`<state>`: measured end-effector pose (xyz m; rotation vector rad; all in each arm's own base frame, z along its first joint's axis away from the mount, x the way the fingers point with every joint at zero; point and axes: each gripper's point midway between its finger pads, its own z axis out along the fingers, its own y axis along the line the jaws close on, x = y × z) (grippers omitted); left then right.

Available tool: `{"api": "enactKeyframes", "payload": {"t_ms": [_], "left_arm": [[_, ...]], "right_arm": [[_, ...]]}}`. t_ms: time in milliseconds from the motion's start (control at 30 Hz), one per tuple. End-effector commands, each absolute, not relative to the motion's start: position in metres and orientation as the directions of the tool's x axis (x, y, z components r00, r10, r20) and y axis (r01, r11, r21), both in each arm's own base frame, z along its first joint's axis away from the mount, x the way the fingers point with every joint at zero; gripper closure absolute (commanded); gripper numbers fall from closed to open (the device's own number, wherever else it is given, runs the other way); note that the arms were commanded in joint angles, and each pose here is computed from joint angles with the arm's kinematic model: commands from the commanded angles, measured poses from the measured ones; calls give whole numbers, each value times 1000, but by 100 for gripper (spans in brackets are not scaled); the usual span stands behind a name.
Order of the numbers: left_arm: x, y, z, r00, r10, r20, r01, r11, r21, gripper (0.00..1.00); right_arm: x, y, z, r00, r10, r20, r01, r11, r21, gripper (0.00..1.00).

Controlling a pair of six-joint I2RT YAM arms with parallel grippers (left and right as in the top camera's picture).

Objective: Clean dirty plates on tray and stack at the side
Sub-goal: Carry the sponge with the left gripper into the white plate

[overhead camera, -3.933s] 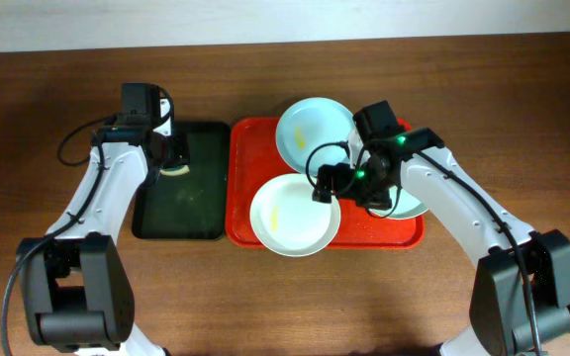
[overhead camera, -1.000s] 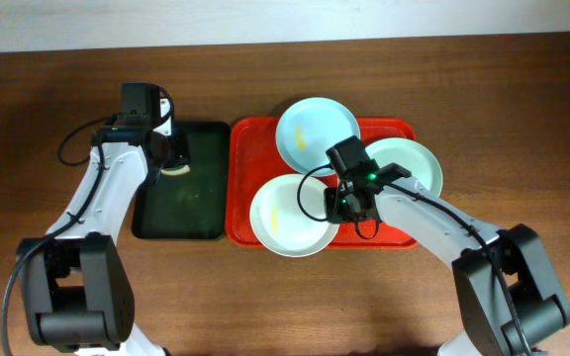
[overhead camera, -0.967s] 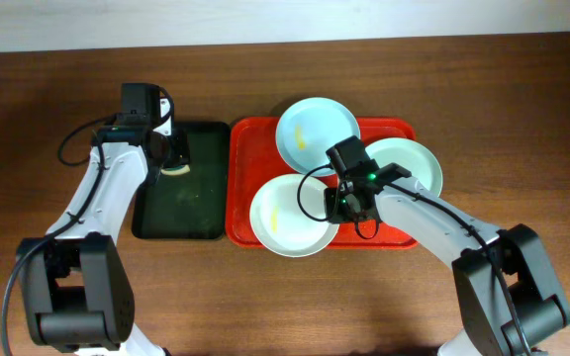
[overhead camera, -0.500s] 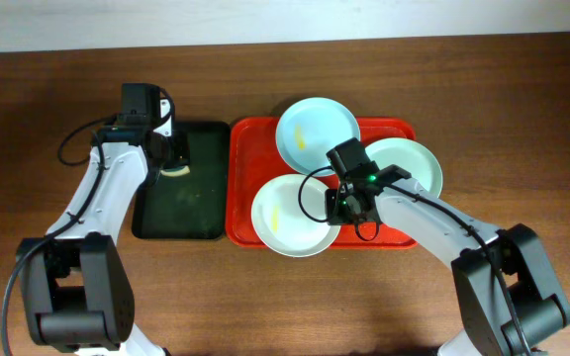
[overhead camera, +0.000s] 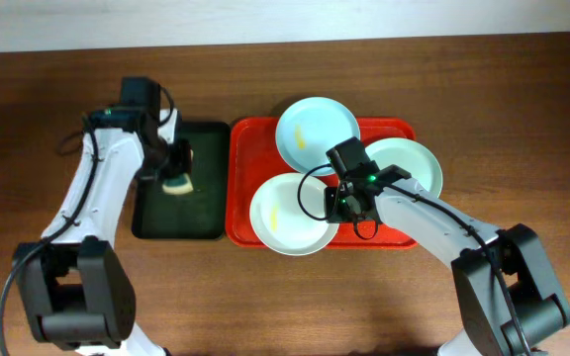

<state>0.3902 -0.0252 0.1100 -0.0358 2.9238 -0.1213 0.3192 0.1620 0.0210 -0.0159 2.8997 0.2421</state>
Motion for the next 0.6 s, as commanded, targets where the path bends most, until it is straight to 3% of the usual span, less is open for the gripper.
{"api": "enactKeyframes", "payload": {"t_ms": [0,167,567], "left_arm": [[401,-51,147,-964,-35,-262,-3,992,-123,100],[386,-106,145,-969,70,-238,116,976,-186,100],[359,-187,139,-970,130,-206,174,961,-217,100]], "right_arm": [[311,162,12,-979,5,-201,-27,987,157,96],[311,162,12,-980,5,-201,-27,987,156,96],[309,166,12,-982,2,-189,-33,982,184,96]]}}
